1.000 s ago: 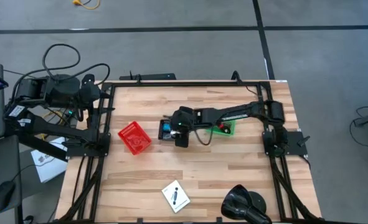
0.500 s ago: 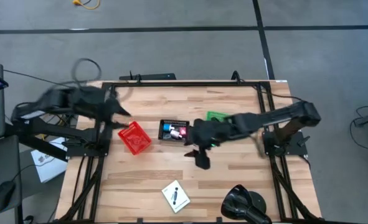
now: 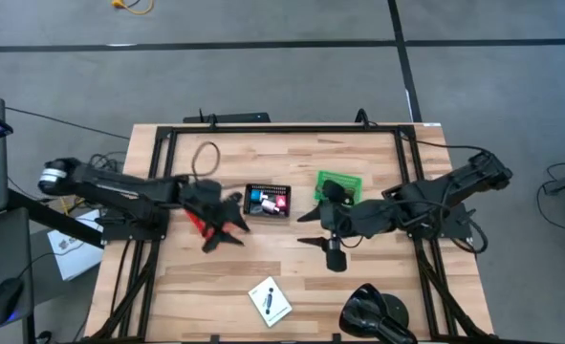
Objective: Pick and place items into bin
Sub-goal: Put the white card reader box into the red bin
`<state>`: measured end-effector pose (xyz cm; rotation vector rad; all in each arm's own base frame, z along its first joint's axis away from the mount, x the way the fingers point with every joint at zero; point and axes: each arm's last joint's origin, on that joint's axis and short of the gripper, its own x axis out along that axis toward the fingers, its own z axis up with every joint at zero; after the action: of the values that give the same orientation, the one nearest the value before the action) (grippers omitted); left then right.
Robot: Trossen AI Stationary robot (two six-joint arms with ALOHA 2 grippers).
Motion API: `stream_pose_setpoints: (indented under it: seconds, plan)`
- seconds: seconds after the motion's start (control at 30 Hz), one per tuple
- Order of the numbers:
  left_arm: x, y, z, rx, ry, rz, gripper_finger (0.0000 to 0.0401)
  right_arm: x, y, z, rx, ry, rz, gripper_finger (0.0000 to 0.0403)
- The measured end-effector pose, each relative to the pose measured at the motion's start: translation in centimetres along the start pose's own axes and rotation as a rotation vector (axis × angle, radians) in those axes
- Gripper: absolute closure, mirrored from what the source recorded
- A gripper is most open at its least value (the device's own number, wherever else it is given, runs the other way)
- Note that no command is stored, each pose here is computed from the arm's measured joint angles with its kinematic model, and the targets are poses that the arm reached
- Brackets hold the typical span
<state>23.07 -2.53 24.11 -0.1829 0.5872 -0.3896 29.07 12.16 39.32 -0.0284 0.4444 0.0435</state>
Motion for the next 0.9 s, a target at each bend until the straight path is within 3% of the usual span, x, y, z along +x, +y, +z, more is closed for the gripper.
stream_pose_setpoints:
  seconds: [0.17, 0.33, 0.57, 0.9]
  plan:
    - [3.8, -1.2, -0.2, 0.051, 0.026, -0.102, 0.0211, 1.0, 0.6, -0.6, 0.085, 0.044, 0.035, 0.0204]
    - [6.3, -2.4, -0.1, 0.101, 0.061, -0.102, 0.0229, 1.1, 0.0, -0.6, 0.375, 0.105, 0.147, 0.0216]
    - [10.1, -4.2, -1.6, 0.101, 0.139, -0.111, 0.0274, 0.6, 1.7, -0.8, 0.268, 0.116, 0.226, 0.0251]
    - [15.0, -5.8, -3.9, 0.124, 0.174, -0.154, 0.038, 2.7, 1.0, -1.7, 0.253, 0.168, 0.165, 0.0302]
